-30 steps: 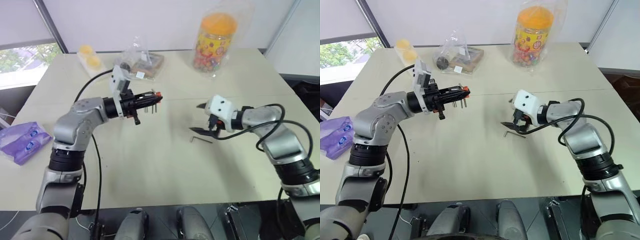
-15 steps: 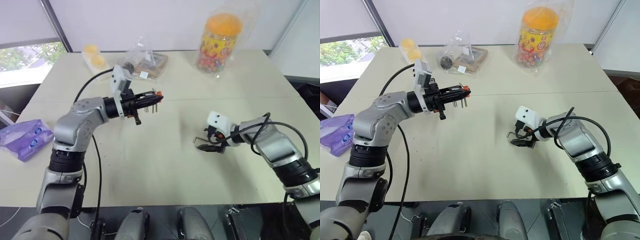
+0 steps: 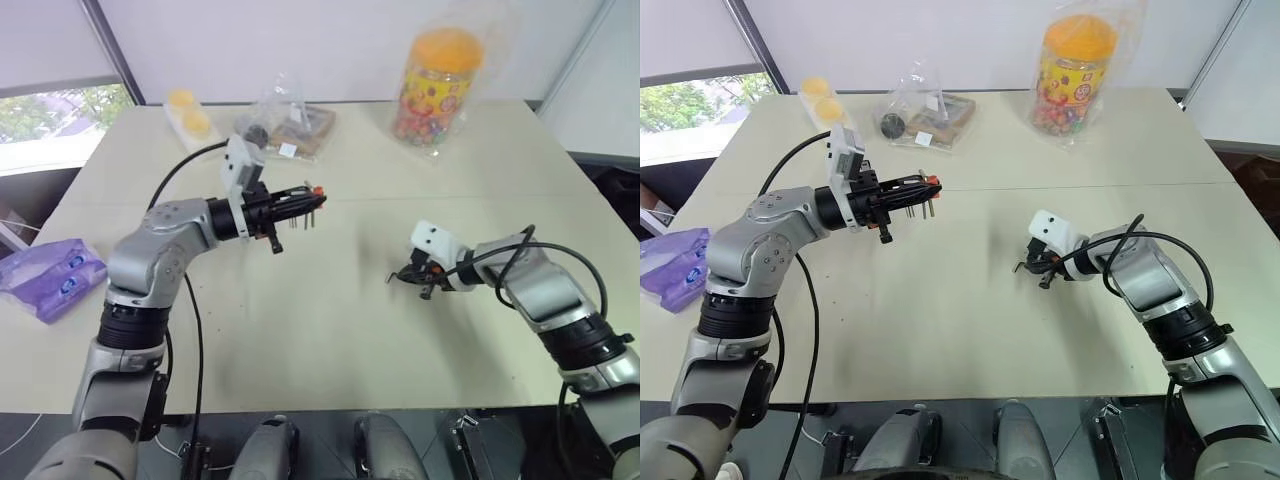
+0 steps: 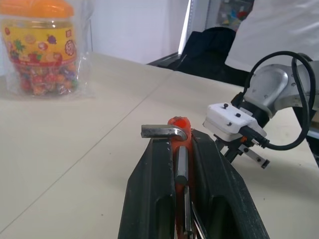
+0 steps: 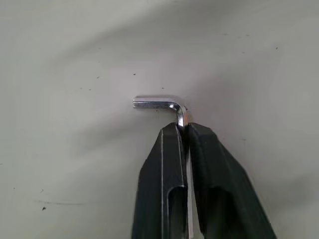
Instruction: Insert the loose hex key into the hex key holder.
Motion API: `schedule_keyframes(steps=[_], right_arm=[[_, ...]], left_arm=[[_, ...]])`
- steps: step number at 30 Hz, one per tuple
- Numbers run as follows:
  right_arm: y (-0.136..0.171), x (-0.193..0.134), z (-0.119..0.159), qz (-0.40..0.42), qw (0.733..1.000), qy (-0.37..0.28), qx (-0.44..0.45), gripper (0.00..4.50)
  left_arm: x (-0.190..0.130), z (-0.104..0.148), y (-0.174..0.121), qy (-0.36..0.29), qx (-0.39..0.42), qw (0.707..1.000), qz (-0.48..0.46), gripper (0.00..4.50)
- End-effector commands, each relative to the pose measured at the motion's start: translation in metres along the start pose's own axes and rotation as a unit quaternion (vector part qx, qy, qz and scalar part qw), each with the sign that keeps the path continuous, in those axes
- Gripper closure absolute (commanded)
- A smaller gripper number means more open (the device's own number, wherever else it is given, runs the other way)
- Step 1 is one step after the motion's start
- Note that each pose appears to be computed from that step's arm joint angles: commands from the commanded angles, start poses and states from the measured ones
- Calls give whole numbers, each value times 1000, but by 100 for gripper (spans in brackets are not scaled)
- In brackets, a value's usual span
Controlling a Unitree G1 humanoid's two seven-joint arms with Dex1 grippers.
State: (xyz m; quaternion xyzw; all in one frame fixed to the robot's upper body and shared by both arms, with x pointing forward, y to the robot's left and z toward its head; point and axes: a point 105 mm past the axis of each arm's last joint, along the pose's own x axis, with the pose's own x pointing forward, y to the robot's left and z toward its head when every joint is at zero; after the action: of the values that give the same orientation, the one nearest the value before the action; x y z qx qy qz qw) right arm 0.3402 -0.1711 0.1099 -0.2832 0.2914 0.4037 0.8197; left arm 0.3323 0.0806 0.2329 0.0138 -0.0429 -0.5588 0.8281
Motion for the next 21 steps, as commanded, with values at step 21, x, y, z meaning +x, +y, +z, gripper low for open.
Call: schedule_keyframes(steps=[21], right_arm=[[3, -87, 200, -102, 735, -649, 168, 444]], left_arm=[[10, 12, 4, -21, 17, 1000, 7, 450]])
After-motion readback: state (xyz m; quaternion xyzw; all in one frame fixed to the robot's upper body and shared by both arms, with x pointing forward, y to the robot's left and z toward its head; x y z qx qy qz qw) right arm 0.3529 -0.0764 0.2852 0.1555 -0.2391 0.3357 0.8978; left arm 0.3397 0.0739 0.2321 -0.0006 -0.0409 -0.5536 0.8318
